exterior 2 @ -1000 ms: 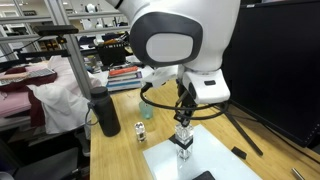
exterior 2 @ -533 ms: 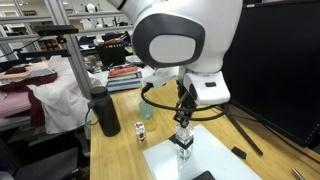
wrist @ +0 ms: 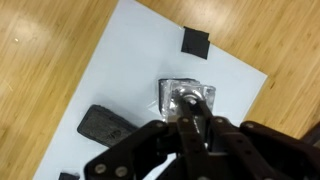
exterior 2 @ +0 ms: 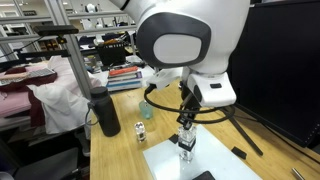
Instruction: Put the silver lid on the clear bottle
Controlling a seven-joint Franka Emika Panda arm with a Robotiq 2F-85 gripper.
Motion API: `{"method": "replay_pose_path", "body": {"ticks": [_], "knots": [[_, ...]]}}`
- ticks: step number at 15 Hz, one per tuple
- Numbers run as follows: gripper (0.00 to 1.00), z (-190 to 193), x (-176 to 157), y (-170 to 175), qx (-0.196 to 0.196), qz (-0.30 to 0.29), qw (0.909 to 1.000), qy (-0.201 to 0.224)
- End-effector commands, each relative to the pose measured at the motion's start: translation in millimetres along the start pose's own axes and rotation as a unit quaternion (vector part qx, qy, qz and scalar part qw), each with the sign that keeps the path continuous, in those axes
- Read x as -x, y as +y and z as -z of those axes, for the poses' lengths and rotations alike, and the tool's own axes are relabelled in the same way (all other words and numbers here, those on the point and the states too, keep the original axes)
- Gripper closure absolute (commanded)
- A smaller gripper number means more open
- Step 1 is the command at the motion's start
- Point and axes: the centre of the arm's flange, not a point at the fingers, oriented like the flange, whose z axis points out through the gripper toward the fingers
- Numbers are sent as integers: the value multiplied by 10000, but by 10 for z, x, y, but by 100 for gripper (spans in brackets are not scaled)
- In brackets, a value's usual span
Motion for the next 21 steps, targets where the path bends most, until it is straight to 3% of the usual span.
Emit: {"method": "replay_pose_path", "body": {"ticks": [1,21], "knots": [[97,-5,-102,15,235,-11,9997,-87],[97,12,-61,-74,452,131,9987,-206]]}}
